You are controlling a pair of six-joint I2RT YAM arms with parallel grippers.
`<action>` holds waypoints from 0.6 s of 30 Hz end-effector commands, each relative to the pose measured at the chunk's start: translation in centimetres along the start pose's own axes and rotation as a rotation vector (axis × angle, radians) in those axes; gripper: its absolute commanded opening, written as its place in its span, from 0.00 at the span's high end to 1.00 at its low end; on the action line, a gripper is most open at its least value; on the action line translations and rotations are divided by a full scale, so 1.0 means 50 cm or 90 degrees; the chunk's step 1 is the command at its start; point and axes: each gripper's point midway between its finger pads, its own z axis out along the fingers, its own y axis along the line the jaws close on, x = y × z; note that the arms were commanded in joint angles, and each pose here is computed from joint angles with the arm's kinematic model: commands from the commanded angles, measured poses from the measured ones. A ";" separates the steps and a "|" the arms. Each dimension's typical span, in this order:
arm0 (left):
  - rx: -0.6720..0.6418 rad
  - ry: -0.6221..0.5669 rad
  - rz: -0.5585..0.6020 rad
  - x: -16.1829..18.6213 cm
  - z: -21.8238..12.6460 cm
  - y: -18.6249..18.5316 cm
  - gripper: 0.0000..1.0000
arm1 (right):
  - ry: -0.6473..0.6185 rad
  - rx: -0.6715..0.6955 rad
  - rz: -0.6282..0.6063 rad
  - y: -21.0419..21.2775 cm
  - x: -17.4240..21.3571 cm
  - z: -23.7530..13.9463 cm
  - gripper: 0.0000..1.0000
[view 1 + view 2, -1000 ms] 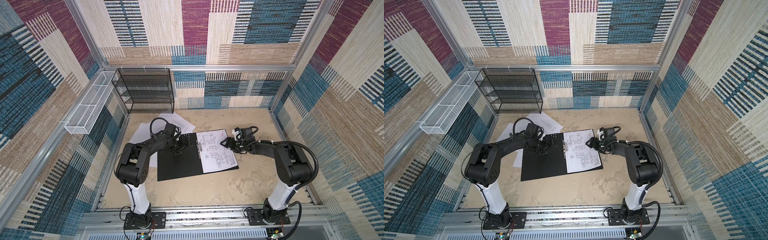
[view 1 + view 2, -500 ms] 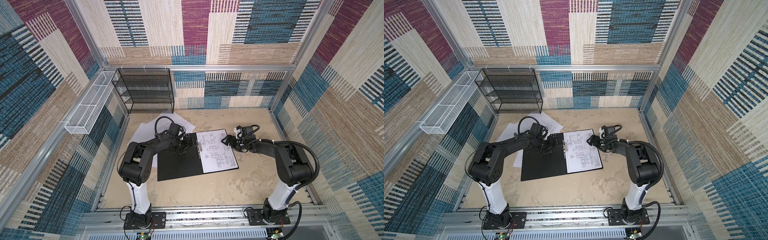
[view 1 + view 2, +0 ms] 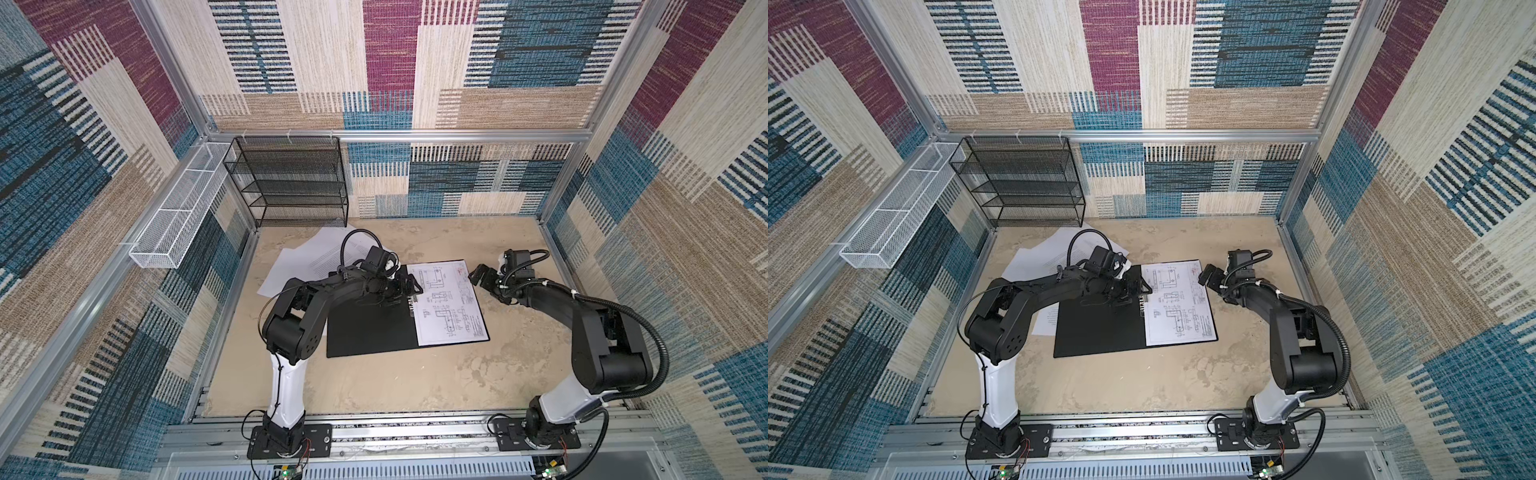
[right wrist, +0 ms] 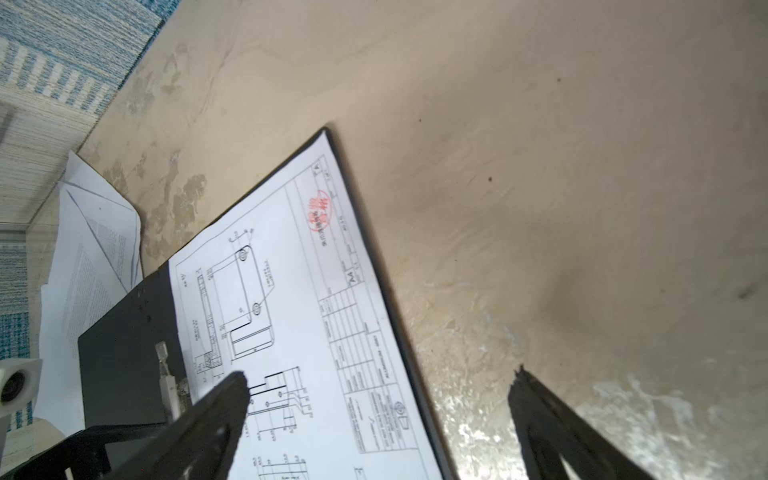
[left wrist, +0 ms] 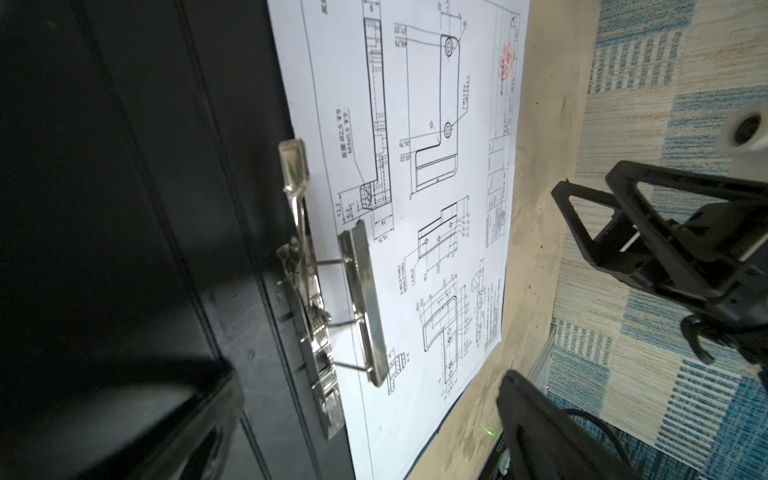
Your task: Put the files into the folder
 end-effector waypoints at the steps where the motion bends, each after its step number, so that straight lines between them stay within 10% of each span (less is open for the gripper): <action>1: -0.153 0.095 -0.098 0.097 0.025 0.109 0.00 | -0.010 0.007 -0.013 0.002 -0.010 -0.010 0.01; 18: -0.070 0.135 -0.058 0.141 0.153 -0.075 0.00 | -0.079 0.012 -0.052 0.041 -0.092 -0.073 0.00</action>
